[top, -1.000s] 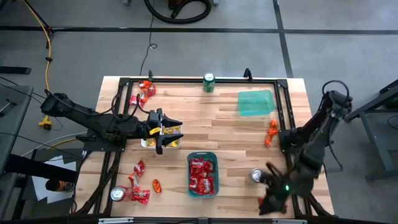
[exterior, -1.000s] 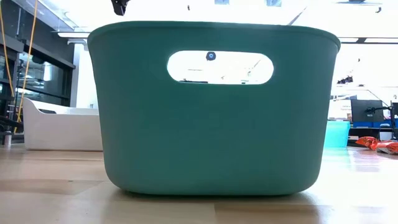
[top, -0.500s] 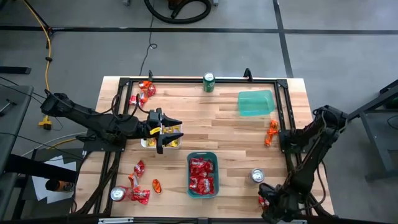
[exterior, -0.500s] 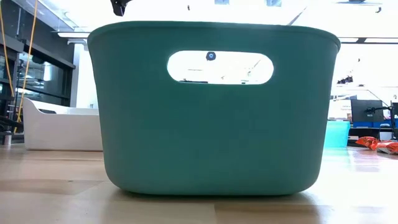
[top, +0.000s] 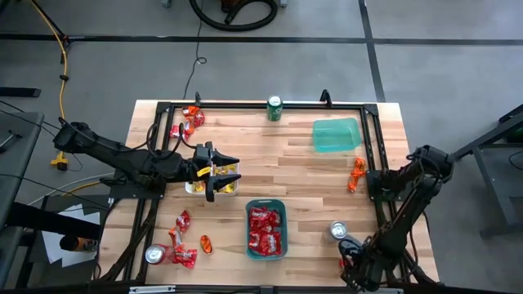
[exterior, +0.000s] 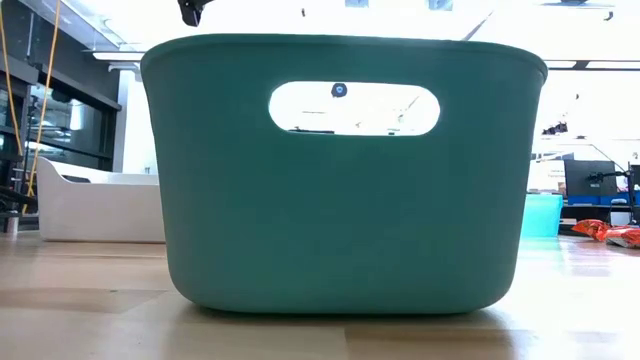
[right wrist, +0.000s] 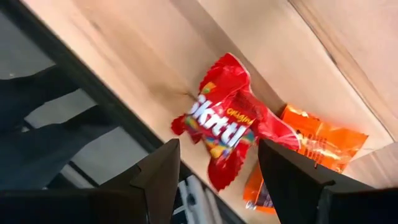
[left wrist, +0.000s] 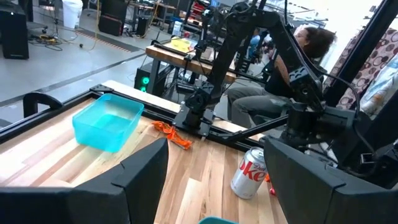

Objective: Sort candy
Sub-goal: Put the red candy pack into the green bin

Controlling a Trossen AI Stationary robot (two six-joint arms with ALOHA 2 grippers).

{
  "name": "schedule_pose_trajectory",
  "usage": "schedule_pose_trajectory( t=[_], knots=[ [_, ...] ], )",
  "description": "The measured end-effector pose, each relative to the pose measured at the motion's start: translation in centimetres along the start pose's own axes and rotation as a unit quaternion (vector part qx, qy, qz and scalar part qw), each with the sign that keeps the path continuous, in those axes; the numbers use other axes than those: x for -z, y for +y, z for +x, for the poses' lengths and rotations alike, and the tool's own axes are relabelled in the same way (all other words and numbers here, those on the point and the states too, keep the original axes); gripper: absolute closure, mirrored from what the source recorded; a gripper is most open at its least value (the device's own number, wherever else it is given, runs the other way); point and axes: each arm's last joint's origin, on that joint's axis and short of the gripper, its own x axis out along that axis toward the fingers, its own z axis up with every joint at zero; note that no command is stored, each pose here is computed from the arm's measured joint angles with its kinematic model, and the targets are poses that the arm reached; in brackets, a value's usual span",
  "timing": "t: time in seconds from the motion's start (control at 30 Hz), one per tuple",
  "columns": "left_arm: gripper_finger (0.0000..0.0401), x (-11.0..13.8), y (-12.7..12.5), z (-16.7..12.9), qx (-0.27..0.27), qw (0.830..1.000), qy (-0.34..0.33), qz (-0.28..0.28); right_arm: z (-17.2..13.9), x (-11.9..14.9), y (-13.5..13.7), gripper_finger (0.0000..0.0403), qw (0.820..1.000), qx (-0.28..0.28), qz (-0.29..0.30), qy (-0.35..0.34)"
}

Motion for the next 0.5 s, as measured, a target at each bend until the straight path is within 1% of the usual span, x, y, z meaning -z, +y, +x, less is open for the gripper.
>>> schedule_pose_trajectory(
  t=[0.23, 0.3, 0.37, 0.4, 0.43, 0.5],
  knots=[
    [0.0149, 0.0, 0.0, 0.0, 0.0, 1.0, 0.0, 0.0, 1.4, -0.1, -0.1, 0.019, 1.0, 0.022, -0.001, -0.008],
    [0.0149, 0.0, 0.0, 0.0, -0.001, 1.0, 0.001, 0.001, 1.5, -0.1, -0.1, 0.0199, 1.0, 0.023, -0.001, -0.009],
    [0.0149, 0.1, 0.0, 0.0, -0.001, 1.0, 0.003, 0.002, 1.4, -0.1, -0.1, 0.0227, 1.0, 0.022, -0.001, -0.009],
    [0.0149, 0.1, 0.0, 0.0, -0.001, 1.0, 0.003, 0.002, 1.3, -0.1, -0.1, 0.025, 1.0, 0.02, -0.002, -0.008],
    [0.0149, 0.1, 0.0, 0.0, -0.002, 1.0, 0.004, 0.002, 1.2, -0.1, 0.0, 0.0278, 1.0, 0.018, -0.006, -0.007],
    [0.0149, 0.2, 0.1, 0.0, -0.003, 1.0, 0.009, 0.005, 0.5, 0.1, 0.6, 0.0352, 1.0, 0.005, -0.026, -0.004]
  ],
)
